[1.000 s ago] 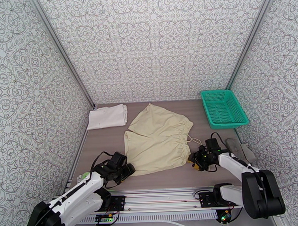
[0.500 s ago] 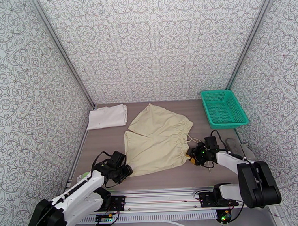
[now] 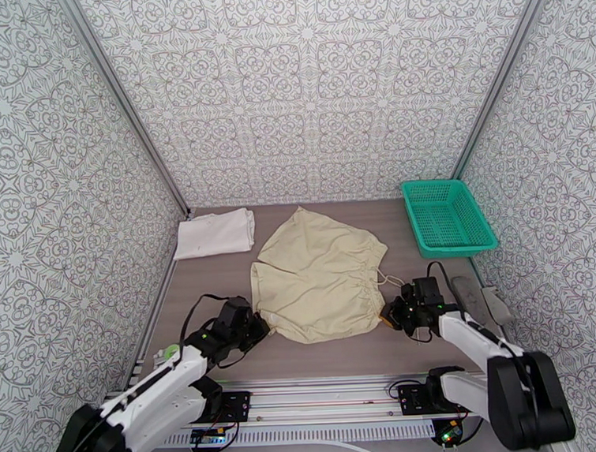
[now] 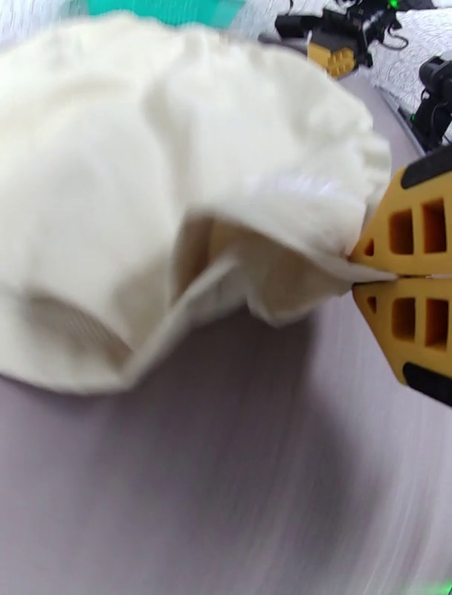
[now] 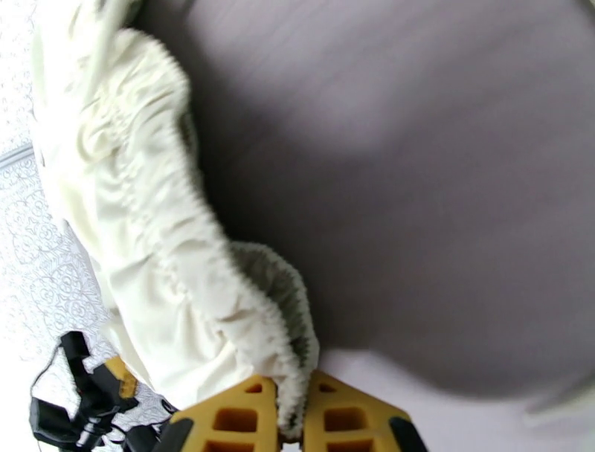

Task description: Fold and stack the mixed laundry pile

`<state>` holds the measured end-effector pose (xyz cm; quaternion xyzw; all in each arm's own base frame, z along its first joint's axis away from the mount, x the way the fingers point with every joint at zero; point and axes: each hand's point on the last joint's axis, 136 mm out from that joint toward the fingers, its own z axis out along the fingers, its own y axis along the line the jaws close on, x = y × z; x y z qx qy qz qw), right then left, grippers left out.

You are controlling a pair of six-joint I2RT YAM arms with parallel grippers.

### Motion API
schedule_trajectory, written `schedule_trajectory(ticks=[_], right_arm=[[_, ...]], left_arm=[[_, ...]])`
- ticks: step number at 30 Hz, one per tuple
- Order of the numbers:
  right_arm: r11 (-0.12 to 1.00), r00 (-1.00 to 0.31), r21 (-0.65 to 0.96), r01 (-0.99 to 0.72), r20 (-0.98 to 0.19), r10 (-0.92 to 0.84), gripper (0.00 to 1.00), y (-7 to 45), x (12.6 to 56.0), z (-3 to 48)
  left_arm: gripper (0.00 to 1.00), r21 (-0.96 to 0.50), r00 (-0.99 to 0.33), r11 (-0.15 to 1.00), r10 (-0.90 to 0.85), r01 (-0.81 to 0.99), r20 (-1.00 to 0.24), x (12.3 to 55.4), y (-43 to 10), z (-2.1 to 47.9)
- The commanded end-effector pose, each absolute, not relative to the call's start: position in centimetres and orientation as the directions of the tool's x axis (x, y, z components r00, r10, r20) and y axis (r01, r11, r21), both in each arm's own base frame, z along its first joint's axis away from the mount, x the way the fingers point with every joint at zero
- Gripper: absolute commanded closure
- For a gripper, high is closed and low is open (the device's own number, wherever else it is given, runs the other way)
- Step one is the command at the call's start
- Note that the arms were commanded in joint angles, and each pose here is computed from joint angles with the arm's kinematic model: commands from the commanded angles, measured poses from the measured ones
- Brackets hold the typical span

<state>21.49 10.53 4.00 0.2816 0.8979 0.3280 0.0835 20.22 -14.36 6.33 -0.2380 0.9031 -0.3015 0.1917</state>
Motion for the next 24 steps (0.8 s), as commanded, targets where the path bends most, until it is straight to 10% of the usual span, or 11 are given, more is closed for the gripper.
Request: schedule_trajectory(ticks=[1, 10, 24], right_arm=[[0.684, -0.839, 0.548, 0.481, 0.06, 0.541, 0.98, 9.4, 18.4, 3.8], [0.755, -0.858, 0.477, 0.45, -0.004, 0.514, 1.0, 7.9, 16.1, 6.7], [0.76, -0.785, 0.479, 0.44, -0.207, 0.584, 1.0, 5.9, 25.5, 14.4]], left_arm=[[1.0, -0.64, -0.817, 0.726, -0.513, -0.249, -0.264, 20.5, -14.5, 8.4], [1.0, -0.645, -0.802, 0.756, -0.45, -0.108, -0.392, 22.9, -15.2, 14.9], [1.0, -0.585, -0.71, 0.782, -0.287, 0.215, -0.643, 38.1, -18.3, 27.3]])
